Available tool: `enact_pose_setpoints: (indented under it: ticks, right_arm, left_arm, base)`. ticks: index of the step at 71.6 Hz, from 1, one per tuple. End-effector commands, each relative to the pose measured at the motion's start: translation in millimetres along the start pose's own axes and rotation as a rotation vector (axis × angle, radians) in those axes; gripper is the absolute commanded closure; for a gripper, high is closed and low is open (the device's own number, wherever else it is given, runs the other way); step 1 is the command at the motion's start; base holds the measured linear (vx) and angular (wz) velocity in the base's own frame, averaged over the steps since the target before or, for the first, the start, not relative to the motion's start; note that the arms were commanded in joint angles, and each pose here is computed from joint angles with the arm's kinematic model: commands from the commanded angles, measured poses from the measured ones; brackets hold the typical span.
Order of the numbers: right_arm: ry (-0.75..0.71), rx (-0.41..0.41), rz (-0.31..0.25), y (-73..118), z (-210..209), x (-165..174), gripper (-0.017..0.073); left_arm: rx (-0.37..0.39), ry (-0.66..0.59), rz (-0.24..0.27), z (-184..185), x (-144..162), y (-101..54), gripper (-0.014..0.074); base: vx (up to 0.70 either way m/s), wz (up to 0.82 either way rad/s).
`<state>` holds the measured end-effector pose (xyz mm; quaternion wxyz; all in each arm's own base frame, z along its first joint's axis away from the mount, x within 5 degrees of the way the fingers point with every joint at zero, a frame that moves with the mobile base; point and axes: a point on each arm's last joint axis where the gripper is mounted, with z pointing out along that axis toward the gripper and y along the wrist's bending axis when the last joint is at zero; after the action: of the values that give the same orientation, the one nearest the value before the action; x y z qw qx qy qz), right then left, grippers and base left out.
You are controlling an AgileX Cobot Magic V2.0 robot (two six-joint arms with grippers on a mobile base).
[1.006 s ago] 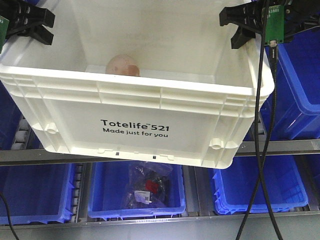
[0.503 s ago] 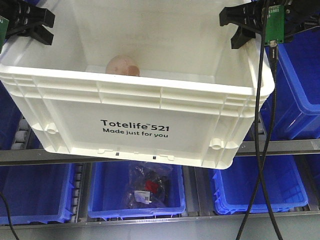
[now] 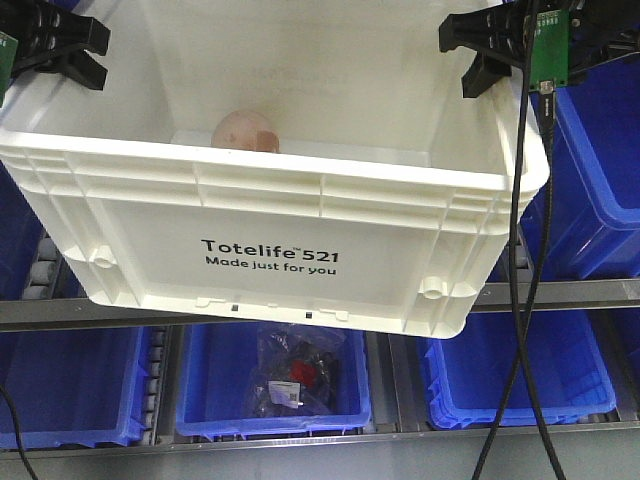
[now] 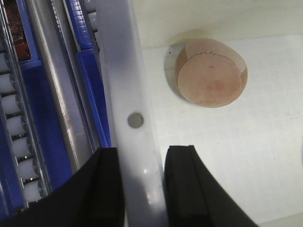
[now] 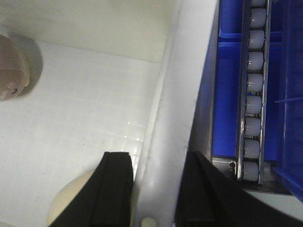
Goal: Place moving items into box and shelve
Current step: 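Hold the tote steady with both grippers as the base aligns with the shelf, then lower the tote with both grippers onto the shelf roller track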
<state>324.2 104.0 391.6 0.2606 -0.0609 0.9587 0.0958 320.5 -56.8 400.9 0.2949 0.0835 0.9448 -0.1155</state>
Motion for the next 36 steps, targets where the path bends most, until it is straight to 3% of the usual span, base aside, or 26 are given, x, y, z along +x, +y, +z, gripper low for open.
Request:
enact_pose_setpoints:
  ticks: [1,36]
  right_arm:
    - [-0.210,-0.134,-0.005,16.6,-37,-12,0.0571]
    - [-0.300,-0.109,-0.031,14.7,-38,-20,0.0571]
  left_arm:
    - [0.123,-0.217,-0.017,-37,-14,-22.0,0.0610]
    - [0.125,-0.163,-0.033,-15,-16,-18.3,0.0610]
  base:
    - [0.00,0.00]
    - [0.00,0.00]
